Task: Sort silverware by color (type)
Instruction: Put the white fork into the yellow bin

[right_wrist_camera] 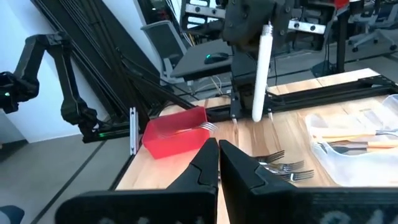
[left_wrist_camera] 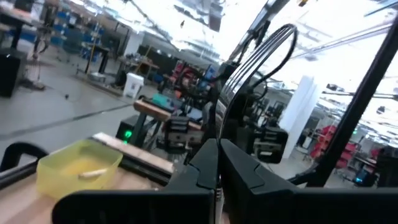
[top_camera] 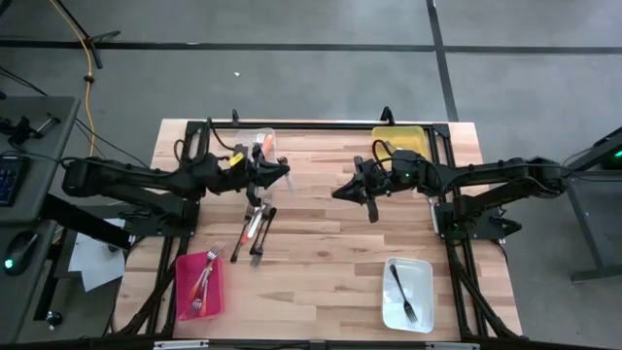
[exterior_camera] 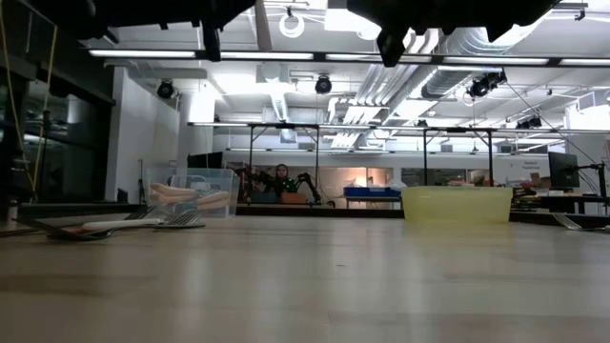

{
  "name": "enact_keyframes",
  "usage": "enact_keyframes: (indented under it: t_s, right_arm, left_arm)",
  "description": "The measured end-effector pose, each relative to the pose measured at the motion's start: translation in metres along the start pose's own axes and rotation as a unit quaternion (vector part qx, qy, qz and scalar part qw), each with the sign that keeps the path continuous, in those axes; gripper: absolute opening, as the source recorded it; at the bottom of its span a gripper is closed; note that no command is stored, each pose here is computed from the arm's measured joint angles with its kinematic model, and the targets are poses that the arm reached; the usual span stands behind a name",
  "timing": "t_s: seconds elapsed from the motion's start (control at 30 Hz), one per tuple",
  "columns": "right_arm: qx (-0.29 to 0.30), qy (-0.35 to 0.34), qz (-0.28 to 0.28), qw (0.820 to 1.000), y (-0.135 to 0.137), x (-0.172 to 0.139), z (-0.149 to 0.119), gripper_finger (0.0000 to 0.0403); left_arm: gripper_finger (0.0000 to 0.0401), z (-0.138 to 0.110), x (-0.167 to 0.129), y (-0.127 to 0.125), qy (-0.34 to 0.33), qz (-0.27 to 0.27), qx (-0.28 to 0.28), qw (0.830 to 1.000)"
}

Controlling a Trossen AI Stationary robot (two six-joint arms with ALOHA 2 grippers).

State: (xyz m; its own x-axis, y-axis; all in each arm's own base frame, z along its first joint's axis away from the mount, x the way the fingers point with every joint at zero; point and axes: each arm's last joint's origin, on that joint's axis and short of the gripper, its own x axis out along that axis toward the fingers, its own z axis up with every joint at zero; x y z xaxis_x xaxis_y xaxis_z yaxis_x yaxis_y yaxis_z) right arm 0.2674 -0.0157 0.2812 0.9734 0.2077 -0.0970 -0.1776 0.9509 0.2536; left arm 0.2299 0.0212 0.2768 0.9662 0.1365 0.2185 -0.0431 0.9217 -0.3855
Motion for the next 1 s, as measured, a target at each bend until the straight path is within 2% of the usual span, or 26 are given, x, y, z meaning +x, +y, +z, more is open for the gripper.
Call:
enact_keyframes:
  t_s: [0.37, 0.53, 0.67, 0.83, 1.0]
  right_arm:
    - [0.001, -0.003, -0.003, 1.0, 0.0, 0.0, 0.0, 0.0]
    - [0.016, -0.032, 0.008, 0.999, 0.003, 0.001, 0.005, 0.0]
    - [0.047, -0.042, -0.041, 0.997, -0.001, 0.002, 0.005, 0.0009]
    - [0.06, -0.057, -0.095, 0.992, -0.005, 0.003, 0.004, 0.0058]
    - [0.065, -0.046, -0.097, 0.992, -0.005, 0.006, 0.007, 0.0142]
  left_arm:
    - [0.0001, -0.003, 0.003, 0.001, 0.003, -0.009, 0.02, 1.0]
    - [0.0, -0.002, 0.013, -0.002, 0.012, -0.024, 0.024, 0.999]
    - [0.0, -0.002, 0.031, -0.004, 0.021, -0.041, 0.039, 0.998]
    - [0.0, -0.009, 0.056, -0.004, 0.041, -0.056, 0.045, 0.997]
    - [0.0, -0.014, 0.074, -0.003, 0.05, -0.06, 0.045, 0.996]
